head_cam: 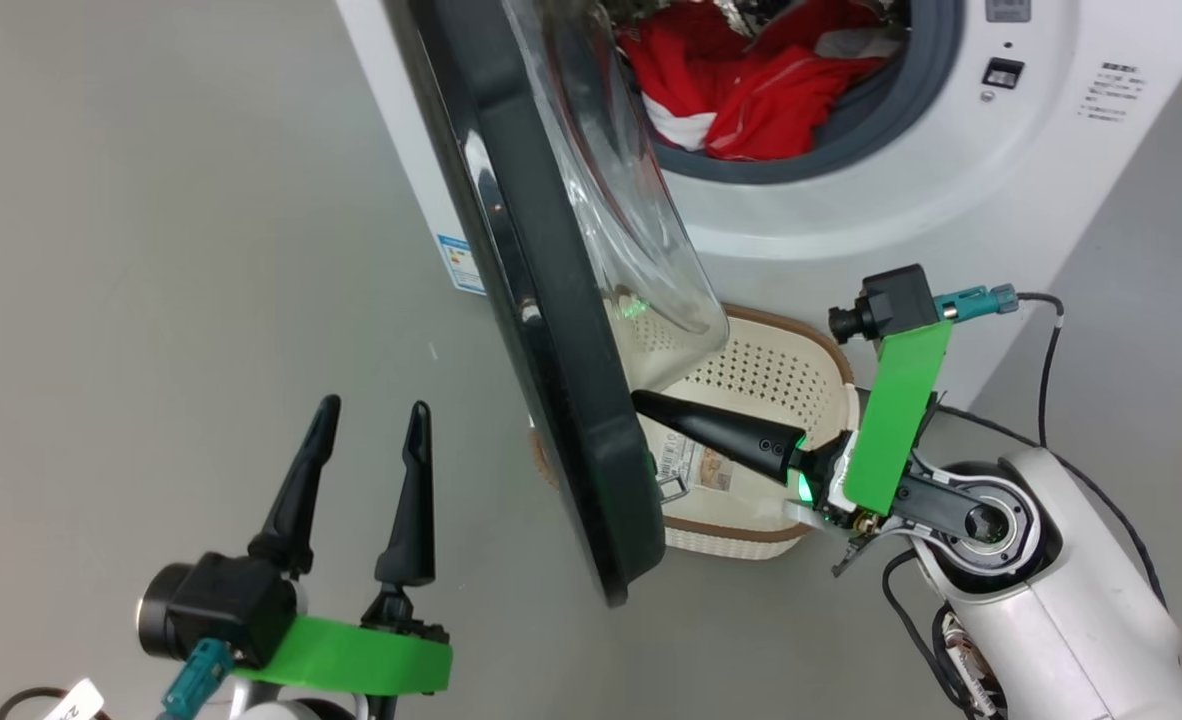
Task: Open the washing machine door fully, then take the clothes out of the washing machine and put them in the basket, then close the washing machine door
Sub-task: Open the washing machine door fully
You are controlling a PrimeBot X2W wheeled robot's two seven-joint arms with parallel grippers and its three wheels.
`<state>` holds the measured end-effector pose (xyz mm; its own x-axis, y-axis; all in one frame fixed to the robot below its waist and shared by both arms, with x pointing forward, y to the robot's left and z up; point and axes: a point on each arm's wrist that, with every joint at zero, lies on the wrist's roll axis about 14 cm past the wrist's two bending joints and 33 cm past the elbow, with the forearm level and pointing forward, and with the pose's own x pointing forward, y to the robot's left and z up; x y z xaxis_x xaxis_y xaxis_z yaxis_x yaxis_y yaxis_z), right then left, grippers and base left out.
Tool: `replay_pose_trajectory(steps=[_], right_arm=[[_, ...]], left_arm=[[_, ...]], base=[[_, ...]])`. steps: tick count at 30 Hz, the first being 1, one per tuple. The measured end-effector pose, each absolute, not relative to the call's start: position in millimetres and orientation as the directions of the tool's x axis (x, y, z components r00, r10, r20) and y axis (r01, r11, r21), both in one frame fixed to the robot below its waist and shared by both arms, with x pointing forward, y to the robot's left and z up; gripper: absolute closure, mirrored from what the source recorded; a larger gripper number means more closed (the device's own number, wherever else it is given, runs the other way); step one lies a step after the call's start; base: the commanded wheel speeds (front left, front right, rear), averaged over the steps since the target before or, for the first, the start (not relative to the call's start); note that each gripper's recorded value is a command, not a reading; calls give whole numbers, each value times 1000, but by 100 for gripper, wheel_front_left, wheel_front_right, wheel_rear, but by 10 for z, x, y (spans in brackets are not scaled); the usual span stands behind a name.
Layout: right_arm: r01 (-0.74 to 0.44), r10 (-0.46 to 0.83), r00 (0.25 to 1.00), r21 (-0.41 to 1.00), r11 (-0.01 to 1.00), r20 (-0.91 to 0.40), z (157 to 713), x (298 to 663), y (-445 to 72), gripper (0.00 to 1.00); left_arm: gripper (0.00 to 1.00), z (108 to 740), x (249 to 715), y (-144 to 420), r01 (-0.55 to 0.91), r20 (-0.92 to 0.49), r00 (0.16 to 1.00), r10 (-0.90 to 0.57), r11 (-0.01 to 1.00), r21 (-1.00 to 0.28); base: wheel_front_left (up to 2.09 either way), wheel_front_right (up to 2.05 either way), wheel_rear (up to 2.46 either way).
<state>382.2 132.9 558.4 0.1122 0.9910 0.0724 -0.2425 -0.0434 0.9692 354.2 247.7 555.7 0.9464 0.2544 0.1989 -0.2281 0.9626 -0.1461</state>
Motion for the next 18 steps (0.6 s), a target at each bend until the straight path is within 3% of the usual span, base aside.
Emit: replay_pose_trajectory(steps=[18], right_arm=[[-224,997,14,972,-76,81,5601,3534,1649,100]], left_arm=[[0,5616,3249,2696,-304,210,919,332,940,-154]], base=[[0,0,0]])
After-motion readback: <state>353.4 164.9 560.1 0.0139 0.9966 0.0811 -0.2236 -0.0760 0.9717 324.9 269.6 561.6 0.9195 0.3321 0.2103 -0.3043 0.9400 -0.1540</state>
